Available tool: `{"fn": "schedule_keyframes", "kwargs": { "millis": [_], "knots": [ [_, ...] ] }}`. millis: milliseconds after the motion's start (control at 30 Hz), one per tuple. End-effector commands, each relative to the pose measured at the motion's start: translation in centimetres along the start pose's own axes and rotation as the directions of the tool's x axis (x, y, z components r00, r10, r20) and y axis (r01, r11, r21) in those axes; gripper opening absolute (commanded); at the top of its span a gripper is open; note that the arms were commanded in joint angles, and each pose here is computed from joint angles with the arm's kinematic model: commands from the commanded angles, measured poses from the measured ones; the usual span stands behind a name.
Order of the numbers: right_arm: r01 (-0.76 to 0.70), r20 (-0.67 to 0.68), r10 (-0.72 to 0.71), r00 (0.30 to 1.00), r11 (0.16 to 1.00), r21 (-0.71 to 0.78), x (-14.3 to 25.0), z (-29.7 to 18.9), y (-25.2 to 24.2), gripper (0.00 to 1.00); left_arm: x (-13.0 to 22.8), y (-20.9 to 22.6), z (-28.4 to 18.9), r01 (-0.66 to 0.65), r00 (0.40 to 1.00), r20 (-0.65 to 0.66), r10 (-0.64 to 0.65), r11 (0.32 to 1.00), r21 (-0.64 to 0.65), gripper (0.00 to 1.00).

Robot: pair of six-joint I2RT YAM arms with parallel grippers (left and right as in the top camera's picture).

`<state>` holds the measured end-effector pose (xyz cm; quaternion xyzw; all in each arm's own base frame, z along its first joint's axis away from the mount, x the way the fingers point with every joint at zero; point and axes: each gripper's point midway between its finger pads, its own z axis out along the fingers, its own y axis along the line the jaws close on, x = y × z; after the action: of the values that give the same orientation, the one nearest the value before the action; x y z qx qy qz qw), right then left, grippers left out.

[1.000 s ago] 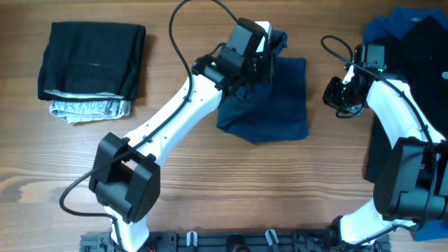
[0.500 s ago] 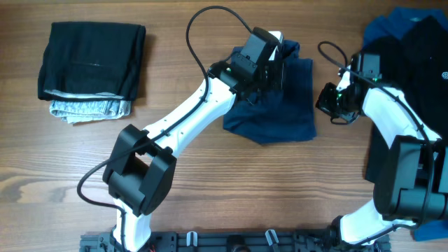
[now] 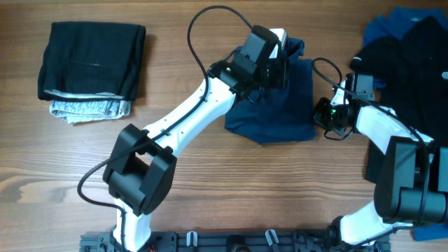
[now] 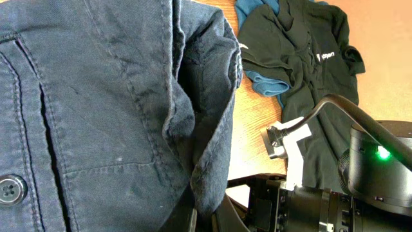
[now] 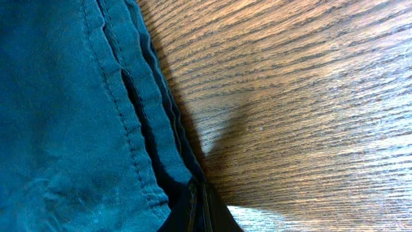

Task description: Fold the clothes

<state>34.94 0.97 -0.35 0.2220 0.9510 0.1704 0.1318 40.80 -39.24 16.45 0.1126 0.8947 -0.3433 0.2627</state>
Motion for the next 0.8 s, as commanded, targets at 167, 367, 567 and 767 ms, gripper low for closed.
{"fn": "schedule_keyframes", "kwargs": {
  "millis": [167,367,567,767],
  "knots": [
    [-0.022,-0.040,0.022,0.999,1.000,0.001,1.4,0.4,-0.4,0.04,2.2,-2.7,2.3,-0.029,0.999,-0.037,0.031,0.998,0.046,0.04],
    [-0.021,-0.038,0.021,0.999,1.000,0.000,1.4,0.4,-0.4,0.04,2.6,-2.3,3.4,-0.029,0.999,-0.040,0.031,0.998,0.048,0.20],
    [0.077,0.026,-0.077,0.997,0.997,-0.009,-1.3,-2.2,0.9,0.06,-1.8,0.0,0.8,-0.001,0.999,0.053,-0.001,1.000,0.031,0.26],
    [0.275,0.017,-0.279,0.960,0.931,-0.239,-0.8,-10.3,8.5,0.12,-0.7,10.6,-2.1,0.000,0.996,-0.088,-0.017,0.983,-0.186,0.17]
  ]
}}
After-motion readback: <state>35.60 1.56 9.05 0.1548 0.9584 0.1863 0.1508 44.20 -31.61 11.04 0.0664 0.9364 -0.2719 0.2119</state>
